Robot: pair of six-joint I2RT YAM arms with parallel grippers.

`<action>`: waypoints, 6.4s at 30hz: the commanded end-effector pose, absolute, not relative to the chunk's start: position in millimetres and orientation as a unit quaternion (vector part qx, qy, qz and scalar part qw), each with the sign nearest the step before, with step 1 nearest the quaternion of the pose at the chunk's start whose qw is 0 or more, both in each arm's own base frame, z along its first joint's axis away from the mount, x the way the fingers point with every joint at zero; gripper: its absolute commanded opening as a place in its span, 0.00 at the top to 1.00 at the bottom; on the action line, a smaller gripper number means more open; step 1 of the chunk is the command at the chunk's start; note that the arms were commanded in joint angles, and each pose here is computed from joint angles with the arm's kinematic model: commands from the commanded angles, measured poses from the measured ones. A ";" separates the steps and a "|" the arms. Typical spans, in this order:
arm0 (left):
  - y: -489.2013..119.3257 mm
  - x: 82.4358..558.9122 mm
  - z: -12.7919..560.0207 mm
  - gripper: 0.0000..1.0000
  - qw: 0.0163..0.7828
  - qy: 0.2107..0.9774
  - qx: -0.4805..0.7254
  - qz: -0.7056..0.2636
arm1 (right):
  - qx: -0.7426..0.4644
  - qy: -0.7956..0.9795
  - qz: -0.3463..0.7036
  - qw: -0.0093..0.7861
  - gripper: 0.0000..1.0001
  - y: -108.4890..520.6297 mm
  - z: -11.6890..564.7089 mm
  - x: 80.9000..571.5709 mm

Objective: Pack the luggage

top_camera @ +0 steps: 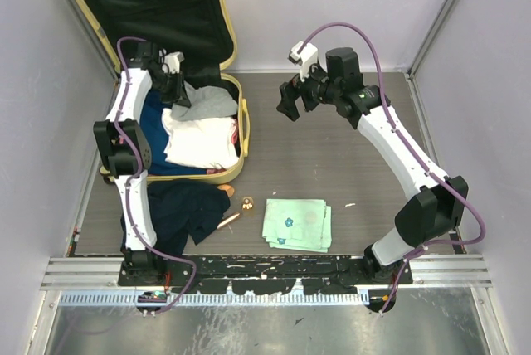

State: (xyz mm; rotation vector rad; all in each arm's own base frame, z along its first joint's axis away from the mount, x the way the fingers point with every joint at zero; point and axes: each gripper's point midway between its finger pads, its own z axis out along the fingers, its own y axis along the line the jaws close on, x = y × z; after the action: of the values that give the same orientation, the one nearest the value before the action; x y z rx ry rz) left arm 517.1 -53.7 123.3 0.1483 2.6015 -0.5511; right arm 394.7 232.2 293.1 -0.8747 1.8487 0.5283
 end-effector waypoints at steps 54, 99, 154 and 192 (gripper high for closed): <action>-32.9 438.9 305.5 0.02 0.473 0.866 0.116 -0.113 | -0.586 0.776 0.160 0.172 0.70 145.2 26.2 177.6; -424.4 302.2 92.9 0.24 0.112 0.798 0.442 -0.395 | -0.489 0.711 0.082 0.498 0.21 128.4 230.3 260.2; -99.7 445.0 262.8 1.00 0.413 0.877 0.104 -0.222 | -0.377 0.719 0.125 0.570 0.08 145.4 268.6 298.0; -15.8 378.6 302.3 0.02 0.479 0.836 0.207 -0.170 | -0.348 0.747 0.345 0.449 0.23 248.0 214.4 338.8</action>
State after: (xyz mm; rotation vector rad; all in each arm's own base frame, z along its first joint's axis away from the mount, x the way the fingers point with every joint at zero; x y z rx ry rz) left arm 404.2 27.2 258.2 0.2352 2.2211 -0.2342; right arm 350.5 244.4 187.2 -0.8151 1.9710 0.8288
